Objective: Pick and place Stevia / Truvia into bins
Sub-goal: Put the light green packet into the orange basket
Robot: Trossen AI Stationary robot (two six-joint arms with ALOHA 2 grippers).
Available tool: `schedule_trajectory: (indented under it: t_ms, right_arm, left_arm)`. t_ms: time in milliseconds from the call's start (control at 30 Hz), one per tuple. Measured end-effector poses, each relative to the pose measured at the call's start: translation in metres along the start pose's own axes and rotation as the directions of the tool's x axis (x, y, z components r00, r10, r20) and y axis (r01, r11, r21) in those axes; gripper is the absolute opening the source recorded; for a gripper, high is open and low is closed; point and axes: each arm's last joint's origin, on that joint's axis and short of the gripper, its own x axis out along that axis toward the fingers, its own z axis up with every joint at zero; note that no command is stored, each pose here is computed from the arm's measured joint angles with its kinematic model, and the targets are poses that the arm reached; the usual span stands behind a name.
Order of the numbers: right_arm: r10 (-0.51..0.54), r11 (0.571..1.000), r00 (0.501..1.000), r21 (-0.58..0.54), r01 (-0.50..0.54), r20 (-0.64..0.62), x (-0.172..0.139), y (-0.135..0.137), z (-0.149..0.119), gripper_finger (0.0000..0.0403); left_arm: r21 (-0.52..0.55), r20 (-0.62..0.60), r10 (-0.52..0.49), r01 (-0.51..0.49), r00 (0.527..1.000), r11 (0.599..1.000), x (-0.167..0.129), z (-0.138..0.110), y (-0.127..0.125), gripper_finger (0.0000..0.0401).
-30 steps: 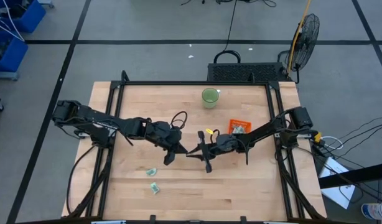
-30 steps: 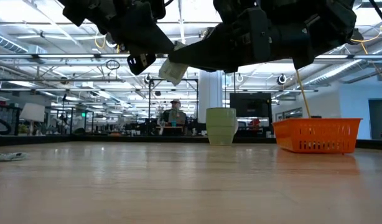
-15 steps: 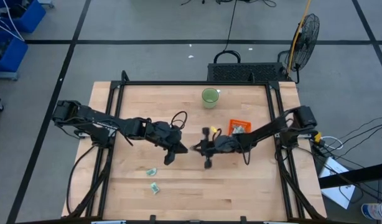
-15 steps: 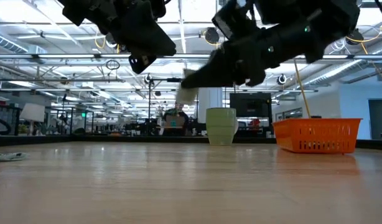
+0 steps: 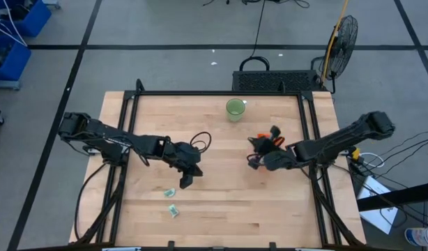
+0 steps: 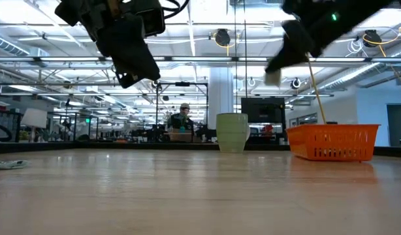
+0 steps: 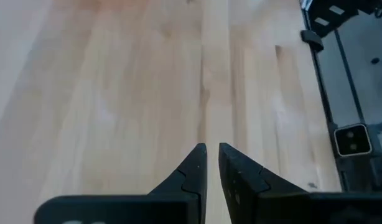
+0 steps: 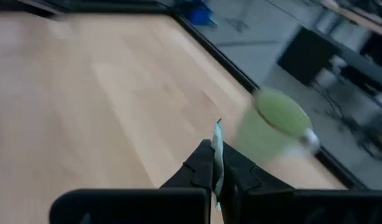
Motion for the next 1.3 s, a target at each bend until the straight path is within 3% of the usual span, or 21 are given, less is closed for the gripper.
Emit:
schedule_trajectory:
  t_ms: [267, 467, 700, 900, 1000, 1133, 1300]
  right_arm:
    - [-0.035, 0.998, 0.997, 0.046, 0.039, -0.069, 0.005, -0.029, -0.060, 0.0003]
    - [-0.021, 0.990, 0.987, 0.137, 0.043, -0.159, 0.012, -0.043, -0.088, 0.0004]
    - [-0.019, 0.982, 0.978, 0.180, 0.057, -0.208, 0.017, -0.050, -0.106, 0.0029]
    - [0.002, 0.982, 0.985, 0.189, 0.031, -0.174, 0.017, -0.048, -0.103, 0.0072]
    - [0.050, 0.984, 0.995, 0.177, -0.033, -0.092, 0.019, -0.044, -0.093, 0.0090]
    - [0.215, 0.961, 0.973, 0.156, -0.227, 0.086, 0.016, -0.037, -0.070, 0.0105]
    - [0.409, 0.871, 0.841, 0.123, -0.476, 0.354, 0.000, -0.031, -0.041, 0.0112]
  left_arm:
    - [0.013, -0.021, -0.031, 0.032, 0.999, 0.999, 0.003, -0.007, -0.016, 0.0047]
    - [0.033, -0.016, -0.001, 0.001, 1.000, 0.999, 0.004, -0.011, -0.022, 0.0047]
    - [0.033, -0.028, 0.021, -0.020, 0.999, 0.999, 0.004, -0.013, -0.022, 0.0047]
    - [-0.023, -0.109, 0.059, -0.062, 0.992, 0.998, 0.003, -0.021, -0.018, 0.0047]
    - [-0.041, -0.161, 0.079, -0.087, 0.984, 0.995, 0.002, -0.027, -0.018, 0.0047]
    - [-0.055, -0.246, 0.098, -0.115, 0.964, 0.992, 0.001, -0.038, -0.023, 0.0047]
    - [-0.046, -0.383, 0.131, -0.160, 0.915, 0.986, -0.002, -0.060, -0.035, 0.0047]
